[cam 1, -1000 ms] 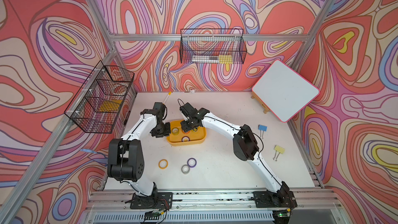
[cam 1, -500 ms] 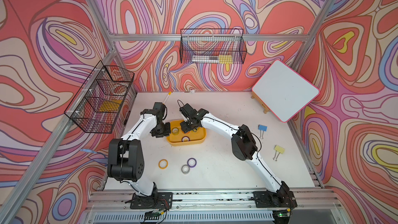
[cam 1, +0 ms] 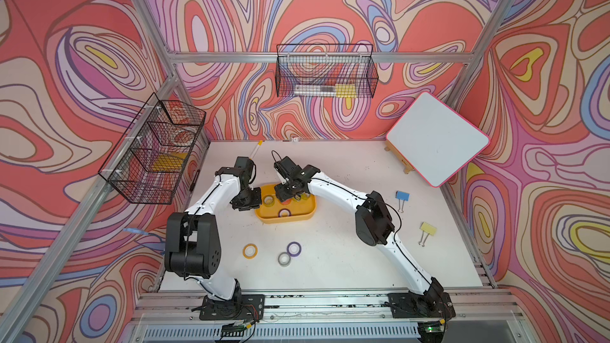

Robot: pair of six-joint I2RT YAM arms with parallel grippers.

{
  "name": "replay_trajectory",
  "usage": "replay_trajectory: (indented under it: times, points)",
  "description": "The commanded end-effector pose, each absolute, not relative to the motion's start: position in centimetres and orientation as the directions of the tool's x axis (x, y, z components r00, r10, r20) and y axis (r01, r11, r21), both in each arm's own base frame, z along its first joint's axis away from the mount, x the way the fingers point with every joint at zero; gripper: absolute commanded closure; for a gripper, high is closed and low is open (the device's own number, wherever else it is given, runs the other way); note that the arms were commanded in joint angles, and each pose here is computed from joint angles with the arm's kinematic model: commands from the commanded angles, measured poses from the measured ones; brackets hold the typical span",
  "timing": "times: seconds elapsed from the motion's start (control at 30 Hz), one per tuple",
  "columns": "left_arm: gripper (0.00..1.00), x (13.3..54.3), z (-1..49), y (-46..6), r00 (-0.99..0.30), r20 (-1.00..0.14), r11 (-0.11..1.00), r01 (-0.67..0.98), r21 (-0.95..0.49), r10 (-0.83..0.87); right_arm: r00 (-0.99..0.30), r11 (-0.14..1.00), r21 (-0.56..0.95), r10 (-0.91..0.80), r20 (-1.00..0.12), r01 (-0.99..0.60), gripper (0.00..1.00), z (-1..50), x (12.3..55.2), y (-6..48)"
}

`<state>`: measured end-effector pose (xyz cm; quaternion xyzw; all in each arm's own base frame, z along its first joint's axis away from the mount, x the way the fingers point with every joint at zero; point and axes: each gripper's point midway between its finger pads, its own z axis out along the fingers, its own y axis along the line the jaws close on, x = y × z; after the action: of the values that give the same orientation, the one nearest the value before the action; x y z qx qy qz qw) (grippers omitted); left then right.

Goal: Put the transparent tape into the storage box
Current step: Place the tape in the storage box.

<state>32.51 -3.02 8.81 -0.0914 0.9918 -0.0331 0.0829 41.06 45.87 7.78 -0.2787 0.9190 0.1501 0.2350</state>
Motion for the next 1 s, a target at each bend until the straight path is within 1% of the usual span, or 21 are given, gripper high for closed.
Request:
replay_trajectory:
  times: [0.0, 0.2, 0.3, 0.4, 0.53, 0.63, 0.77, 0.97]
  points:
    - [0.66, 32.1, 8.9, -2.8, -0.975, -0.147, 0.985, -0.162, -0.064, -0.169, -0.686, 0.777, 0.159, -0.415, -0.597, -0.609, 0.41, 14.7, 39.8, 46.0]
    - [0.66, 32.1, 8.9, -2.9, -0.975, -0.148, 0.985, -0.160, -0.065, -0.168, -0.683, 0.756, 0.153, -0.460, -0.567, -0.636, 0.41, 16.4, 35.7, 43.3]
    - [0.66, 32.1, 9.0, -2.8, -0.974, -0.152, 0.985, -0.161, -0.059, -0.168, -0.682, 0.736, 0.151, -0.504, -0.529, -0.660, 0.42, 16.2, 32.8, 41.5]
    - [0.66, 32.1, 9.0, -2.7, -0.974, -0.149, 0.985, -0.162, -0.057, -0.169, -0.676, 0.704, 0.155, -0.559, -0.480, -0.693, 0.43, 15.3, 29.2, 40.1]
    - [0.66, 32.1, 9.0, -2.6, -0.974, -0.149, 0.985, -0.163, -0.049, -0.168, -0.662, 0.674, 0.125, -0.642, -0.387, -0.728, 0.43, 13.2, 24.7, 38.8]
    - [0.66, 32.0, 9.0, -2.6, -0.974, -0.150, 0.986, -0.163, -0.047, -0.168, -0.644, 0.653, 0.111, -0.679, -0.353, -0.749, 0.43, 11.9, 22.2, 38.7]
    - [0.66, 32.0, 8.9, -2.6, -0.975, -0.148, 0.986, -0.162, -0.046, -0.167, -0.638, 0.640, 0.124, -0.690, -0.342, -0.758, 0.40, 10.5, 20.2, 39.3]
    - [0.66, 31.9, 8.9, -2.5, -0.974, -0.148, 0.985, -0.164, -0.047, -0.170, -0.650, 0.656, 0.106, -0.690, -0.319, -0.748, 0.38, 8.4, 18.7, 39.7]
